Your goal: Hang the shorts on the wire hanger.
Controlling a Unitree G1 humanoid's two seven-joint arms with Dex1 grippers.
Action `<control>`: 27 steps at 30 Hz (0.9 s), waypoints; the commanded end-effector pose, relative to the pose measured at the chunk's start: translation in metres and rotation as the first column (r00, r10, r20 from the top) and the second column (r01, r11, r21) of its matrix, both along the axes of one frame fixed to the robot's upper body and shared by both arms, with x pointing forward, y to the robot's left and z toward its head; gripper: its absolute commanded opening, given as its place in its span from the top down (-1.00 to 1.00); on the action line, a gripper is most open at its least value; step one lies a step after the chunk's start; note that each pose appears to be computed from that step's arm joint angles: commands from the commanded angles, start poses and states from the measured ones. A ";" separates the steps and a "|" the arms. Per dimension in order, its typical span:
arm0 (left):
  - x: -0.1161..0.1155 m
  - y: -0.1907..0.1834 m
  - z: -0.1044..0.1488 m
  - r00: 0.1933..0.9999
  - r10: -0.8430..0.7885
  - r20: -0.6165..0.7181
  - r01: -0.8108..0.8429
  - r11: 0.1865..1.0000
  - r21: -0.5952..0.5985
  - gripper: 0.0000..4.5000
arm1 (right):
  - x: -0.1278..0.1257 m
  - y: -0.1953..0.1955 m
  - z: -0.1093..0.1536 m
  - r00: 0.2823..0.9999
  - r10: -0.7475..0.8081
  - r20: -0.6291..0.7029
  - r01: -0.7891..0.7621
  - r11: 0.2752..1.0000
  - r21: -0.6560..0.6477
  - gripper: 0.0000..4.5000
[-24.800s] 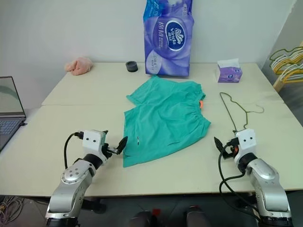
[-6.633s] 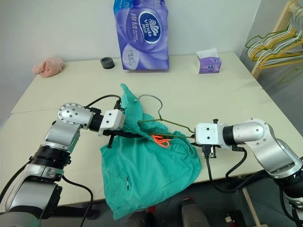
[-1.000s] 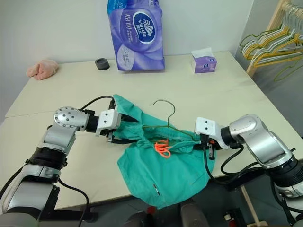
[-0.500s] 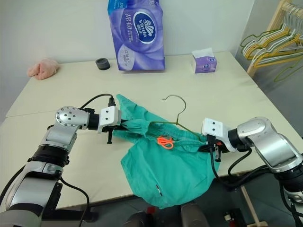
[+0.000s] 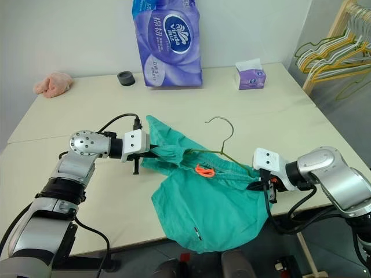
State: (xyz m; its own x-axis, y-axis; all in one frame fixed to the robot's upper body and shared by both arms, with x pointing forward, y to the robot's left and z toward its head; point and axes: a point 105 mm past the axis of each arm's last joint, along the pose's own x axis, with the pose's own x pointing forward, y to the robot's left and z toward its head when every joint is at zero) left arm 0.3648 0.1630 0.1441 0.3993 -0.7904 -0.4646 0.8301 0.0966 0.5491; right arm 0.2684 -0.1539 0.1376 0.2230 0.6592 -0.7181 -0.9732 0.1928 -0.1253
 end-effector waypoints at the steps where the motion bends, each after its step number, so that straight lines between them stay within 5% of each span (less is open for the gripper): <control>1: 0.001 0.011 0.005 0.999 0.041 0.016 -0.041 0.999 0.007 0.98 | 0.001 -0.002 0.010 1.000 -0.006 0.021 0.005 1.000 0.012 1.00; 10: -0.001 0.005 -0.003 0.997 0.067 -0.025 -0.069 0.996 -0.051 0.98 | 0.005 0.004 0.020 0.999 -0.030 0.027 0.028 0.996 0.085 1.00; 20: 0.000 -0.005 0.010 0.994 0.104 -0.015 -0.105 0.975 -0.195 -0.20 | 0.007 0.009 0.021 0.999 -0.037 0.026 0.034 0.994 0.106 1.00; 27: 0.029 0.055 0.054 0.896 0.441 0.044 -0.385 0.824 -0.416 -0.20 | 0.014 0.006 0.021 0.986 -0.166 0.008 0.163 0.972 0.170 1.00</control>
